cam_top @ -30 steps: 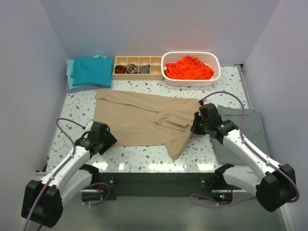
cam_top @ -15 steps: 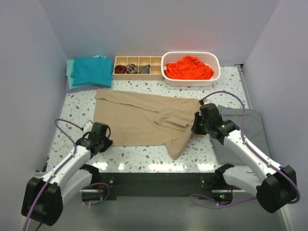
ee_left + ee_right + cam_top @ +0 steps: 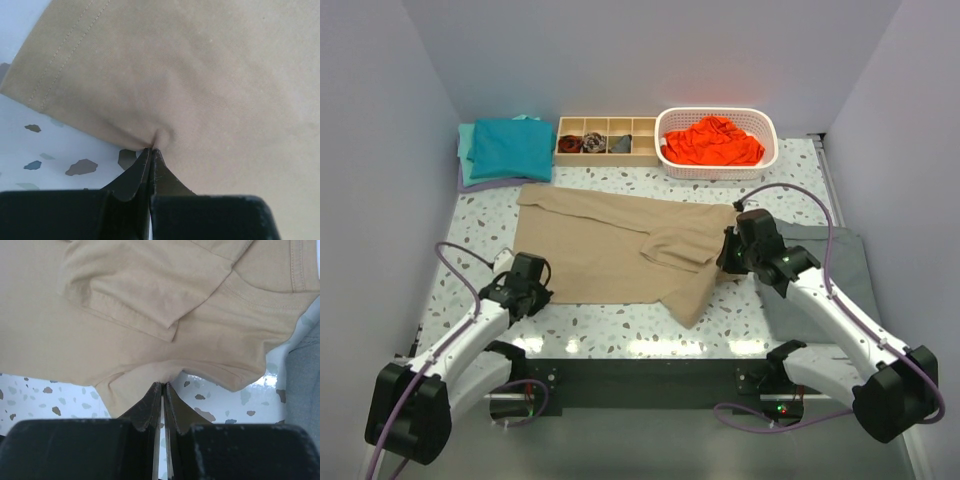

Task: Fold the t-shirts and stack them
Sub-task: Fold the tshirt

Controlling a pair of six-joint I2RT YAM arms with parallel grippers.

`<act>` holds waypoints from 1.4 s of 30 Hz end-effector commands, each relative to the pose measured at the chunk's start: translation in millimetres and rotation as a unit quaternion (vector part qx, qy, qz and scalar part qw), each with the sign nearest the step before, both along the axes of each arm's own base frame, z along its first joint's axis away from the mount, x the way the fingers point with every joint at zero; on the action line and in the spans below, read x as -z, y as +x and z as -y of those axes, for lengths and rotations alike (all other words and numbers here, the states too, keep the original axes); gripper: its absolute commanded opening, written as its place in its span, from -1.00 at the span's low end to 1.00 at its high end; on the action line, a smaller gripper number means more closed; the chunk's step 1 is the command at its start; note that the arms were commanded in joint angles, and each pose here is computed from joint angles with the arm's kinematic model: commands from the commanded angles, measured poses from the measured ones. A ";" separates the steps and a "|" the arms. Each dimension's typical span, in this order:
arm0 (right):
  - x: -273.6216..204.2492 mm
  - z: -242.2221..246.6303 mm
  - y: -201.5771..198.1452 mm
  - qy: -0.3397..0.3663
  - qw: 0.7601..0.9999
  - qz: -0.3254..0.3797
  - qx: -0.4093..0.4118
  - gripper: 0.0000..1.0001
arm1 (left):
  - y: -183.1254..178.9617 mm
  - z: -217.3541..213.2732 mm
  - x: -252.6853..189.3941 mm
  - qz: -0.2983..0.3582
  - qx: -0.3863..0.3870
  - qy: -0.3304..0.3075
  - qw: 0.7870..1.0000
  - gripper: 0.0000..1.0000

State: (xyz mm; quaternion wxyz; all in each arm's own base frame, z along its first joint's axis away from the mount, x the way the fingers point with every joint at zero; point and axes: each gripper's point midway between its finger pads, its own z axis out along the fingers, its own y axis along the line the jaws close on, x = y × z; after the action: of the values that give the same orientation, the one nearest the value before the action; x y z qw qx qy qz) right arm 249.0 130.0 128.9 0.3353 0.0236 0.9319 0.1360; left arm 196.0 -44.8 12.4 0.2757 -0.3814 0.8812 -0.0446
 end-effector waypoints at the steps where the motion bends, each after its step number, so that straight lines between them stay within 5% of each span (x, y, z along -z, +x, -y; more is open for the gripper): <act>1: -24.7 0.4 17.8 -0.004 0.999 0.041 0.010 -0.86 | 14.2 -17.4 -21.6 0.007 0.015 0.070 0.997 -1.00; 30: -0.5 17.4 112.9 -0.103 0.994 0.005 0.046 -0.89 | 155.6 -21.7 -90.3 0.001 0.172 0.208 0.963 -1.00; 33: 2.5 19.2 124.1 -0.103 0.993 0.005 0.050 -0.89 | 162.5 -19.5 -88.8 -0.019 0.206 0.192 0.959 -0.86; 37: 12.0 19.9 139.0 -0.112 0.992 -0.005 0.051 -0.54 | 168.4 -18.3 -71.0 -0.062 0.235 0.192 0.951 -0.61; 39: 12.7 24.9 143.1 -0.118 0.991 0.002 0.060 -0.40 | 165.4 -25.3 -60.5 -0.082 0.226 0.205 0.949 -0.15; 40: 7.9 24.4 147.8 -0.110 0.992 0.018 0.063 -0.09 | 165.4 -26.7 -59.9 -0.083 0.221 0.208 0.949 0.07; 41: 7.1 26.3 146.4 -0.111 0.992 0.019 0.063 0.00 | 162.6 -29.5 -60.0 -0.089 0.214 0.212 0.949 0.30; 42: 4.1 28.4 144.7 -0.116 0.991 0.023 0.064 0.05 | 161.1 -35.4 -61.8 -0.094 0.199 0.224 0.949 0.35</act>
State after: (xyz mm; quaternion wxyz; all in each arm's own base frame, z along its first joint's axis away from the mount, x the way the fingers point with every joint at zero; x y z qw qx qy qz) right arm 376.1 107.2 99.4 0.3132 0.0373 0.9489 0.0096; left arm 367.3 -25.0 71.4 0.2722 -0.1242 0.9494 0.0950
